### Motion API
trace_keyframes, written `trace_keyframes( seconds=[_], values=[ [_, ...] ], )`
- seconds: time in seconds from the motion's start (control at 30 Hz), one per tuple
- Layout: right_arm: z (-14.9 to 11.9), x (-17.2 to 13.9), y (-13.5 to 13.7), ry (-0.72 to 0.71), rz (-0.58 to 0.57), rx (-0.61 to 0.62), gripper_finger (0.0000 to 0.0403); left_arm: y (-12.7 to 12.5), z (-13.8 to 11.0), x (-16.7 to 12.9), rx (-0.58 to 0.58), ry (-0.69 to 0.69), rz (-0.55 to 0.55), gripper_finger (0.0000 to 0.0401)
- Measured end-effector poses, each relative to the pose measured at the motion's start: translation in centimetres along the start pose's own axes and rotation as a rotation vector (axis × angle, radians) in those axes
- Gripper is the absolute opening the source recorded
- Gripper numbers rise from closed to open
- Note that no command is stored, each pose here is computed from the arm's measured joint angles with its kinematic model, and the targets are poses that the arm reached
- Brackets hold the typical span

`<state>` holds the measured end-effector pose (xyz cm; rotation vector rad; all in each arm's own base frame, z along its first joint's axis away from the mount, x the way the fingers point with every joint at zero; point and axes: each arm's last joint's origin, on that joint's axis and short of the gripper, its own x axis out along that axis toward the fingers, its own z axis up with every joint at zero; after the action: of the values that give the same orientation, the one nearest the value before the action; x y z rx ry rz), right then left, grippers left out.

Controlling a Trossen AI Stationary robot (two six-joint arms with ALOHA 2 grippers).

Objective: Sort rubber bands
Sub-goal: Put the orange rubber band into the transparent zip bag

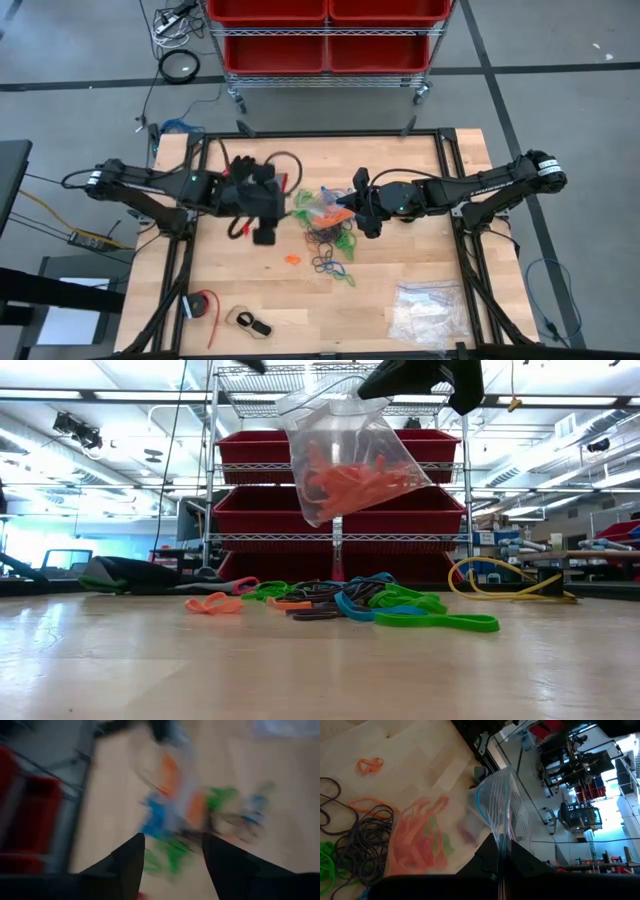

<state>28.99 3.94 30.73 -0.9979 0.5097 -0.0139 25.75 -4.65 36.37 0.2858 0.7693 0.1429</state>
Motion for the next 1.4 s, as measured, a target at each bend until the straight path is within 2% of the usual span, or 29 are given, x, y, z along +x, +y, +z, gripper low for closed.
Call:
trace_keyframes(
  seconds=[0.1, 0.23, 0.37, 0.5, 0.63, 0.77, 0.93, 1.1, 1.23, 1.4],
  values=[
    [0.0, 0.0, 0.0, -0.001, -0.001, -0.001, 0.0, -2.0, -1.8, 0.9, -0.019, 0.08, -0.118, 0.0202],
    [0.0, 0.0, 0.0, -0.002, -0.003, 0.002, 0.0, -5.1, -5.0, 3.3, -0.01, 0.14, -0.187, 0.0202],
    [0.0, 0.0, 0.0, -0.003, -0.004, 0.007, 0.0, -7.9, -9.0, 6.6, -0.039, 0.098, -0.255, 0.0202],
    [0.0, 0.0, 0.0, -0.004, -0.003, 0.007, 0.0, -9.5, -12.4, 9.1, -0.153, -0.018, -0.345, 0.0202],
    [0.1, 0.0, 0.0, -0.007, -0.007, 0.011, 0.0, -10.0, -15.6, 10.7, -0.212, -0.09, -0.354, 0.0202],
    [0.1, 0.0, -0.1, -0.012, -0.012, 0.014, 0.0, -10.5, -18.1, 12.2, -0.23, -0.084, -0.332, 0.0202],
    [0.1, 0.0, -0.1, -0.012, -0.013, 0.015, 0.0, -11.4, -19.2, 14.2, -0.231, -0.07, -0.318, 0.0202],
    [0.1, 0.0, -0.1, -0.015, -0.015, 0.03, 0.0, -12.1, -19.4, 16.0, -0.254, -0.123, -0.284, 0.0196],
    [0.1, 0.0, -0.1, -0.013, -0.014, 0.039, 0.0, -12.2, -19.2, 16.6, -0.26, -0.133, -0.269, 0.0144],
    [0.1, 0.0, -0.1, -0.012, -0.011, 0.039, 0.0, -12.1, -19.1, 16.5, -0.237, -0.129, -0.276, 0.0025]
  ],
)
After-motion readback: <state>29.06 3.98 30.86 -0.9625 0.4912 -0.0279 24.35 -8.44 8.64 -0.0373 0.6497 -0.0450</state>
